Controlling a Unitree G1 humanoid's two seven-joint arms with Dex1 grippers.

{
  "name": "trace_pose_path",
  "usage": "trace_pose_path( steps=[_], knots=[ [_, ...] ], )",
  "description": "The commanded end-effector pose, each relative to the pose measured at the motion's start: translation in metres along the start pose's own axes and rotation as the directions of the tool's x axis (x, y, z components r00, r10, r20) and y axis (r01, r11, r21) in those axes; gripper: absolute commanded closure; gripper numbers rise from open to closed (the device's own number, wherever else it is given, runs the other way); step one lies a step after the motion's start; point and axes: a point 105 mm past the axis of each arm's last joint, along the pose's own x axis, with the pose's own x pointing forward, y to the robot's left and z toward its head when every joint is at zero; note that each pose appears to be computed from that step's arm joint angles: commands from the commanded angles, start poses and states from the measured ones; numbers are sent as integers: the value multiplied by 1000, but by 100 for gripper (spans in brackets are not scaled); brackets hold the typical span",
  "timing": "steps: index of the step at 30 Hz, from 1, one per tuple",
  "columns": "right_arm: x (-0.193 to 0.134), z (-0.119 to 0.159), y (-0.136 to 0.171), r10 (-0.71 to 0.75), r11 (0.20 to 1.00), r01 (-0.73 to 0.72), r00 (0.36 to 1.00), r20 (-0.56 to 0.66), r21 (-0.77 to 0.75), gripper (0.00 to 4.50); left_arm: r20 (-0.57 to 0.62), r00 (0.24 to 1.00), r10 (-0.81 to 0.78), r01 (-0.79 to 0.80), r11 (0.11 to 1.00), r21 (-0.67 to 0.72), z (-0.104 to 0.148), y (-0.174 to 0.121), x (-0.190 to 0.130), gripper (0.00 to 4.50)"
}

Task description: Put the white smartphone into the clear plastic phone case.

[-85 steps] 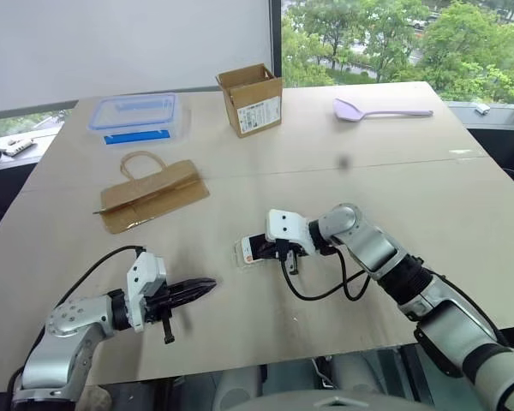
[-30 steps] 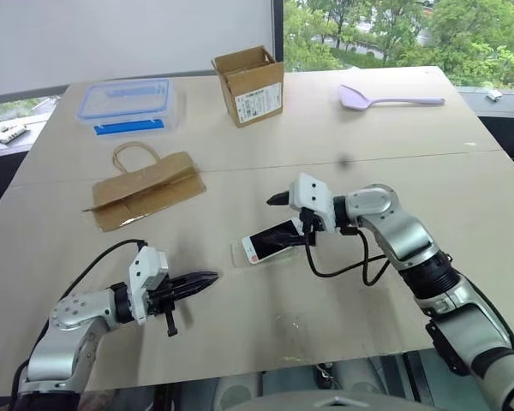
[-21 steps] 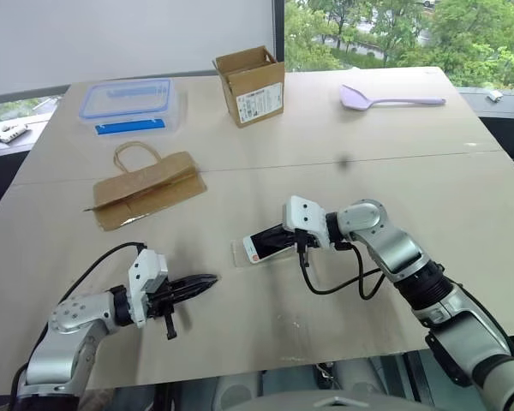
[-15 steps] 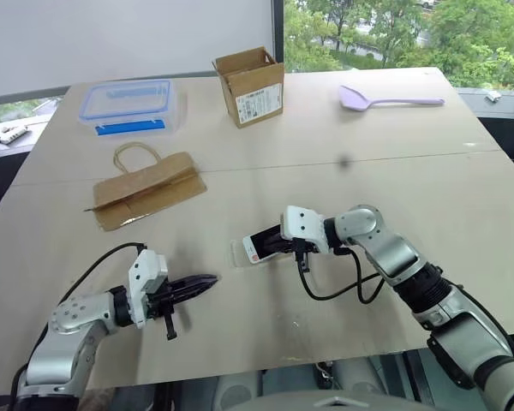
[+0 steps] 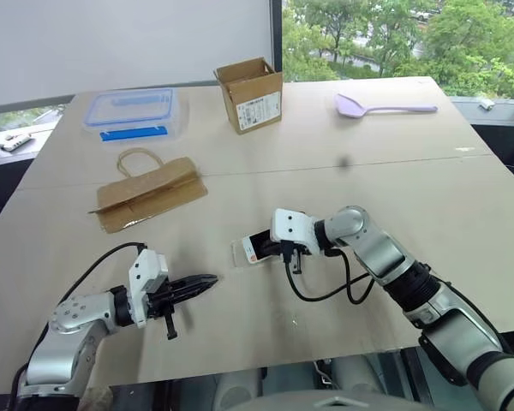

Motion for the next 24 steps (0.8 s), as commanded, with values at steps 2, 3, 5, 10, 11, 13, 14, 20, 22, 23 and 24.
trace_pose_path(
  steps=[2,3,5,10,11,13,14,20,22,23,24],
  knots=[
    [10,-44,29,108,972,-84,989,-100,220,443,14,1000,-3,3,1000,18,5,-4,2,450],
    [9,-39,27,100,970,-79,992,-79,232,443,14,1000,-3,2,1000,17,5,-4,2,450],
    [6,-29,22,71,969,-63,997,-24,240,443,15,1000,-1,1,1000,17,5,-4,3,450],
    [-18,13,1,-44,977,7,985,168,214,443,7,1000,11,-11,1000,19,4,-2,6,450],
    [-24,20,-3,-67,976,25,980,188,218,443,7,1000,12,-12,1000,18,4,-1,6,450],
    [-37,32,-11,-110,976,65,970,215,206,443,7,1000,12,-12,1000,18,4,-1,7,450],
    [-45,38,-16,-138,976,95,966,219,194,443,7,1000,12,-12,1000,18,3,-1,8,450],
    [-77,25,-49,-337,937,326,939,74,127,443,12,1000,9,-9,1000,23,5,1,12,450],
    [-82,7,-57,-388,919,387,922,-10,75,443,12,1000,9,-10,1000,25,5,2,12,450],
    [-84,2,-60,-404,912,404,915,-28,73,443,12,1000,10,-10,1000,25,5,2,12,450],
    [-86,-3,-62,-417,905,419,908,-42,75,443,11,1000,10,-10,1000,25,5,2,12,450]
  ],
)
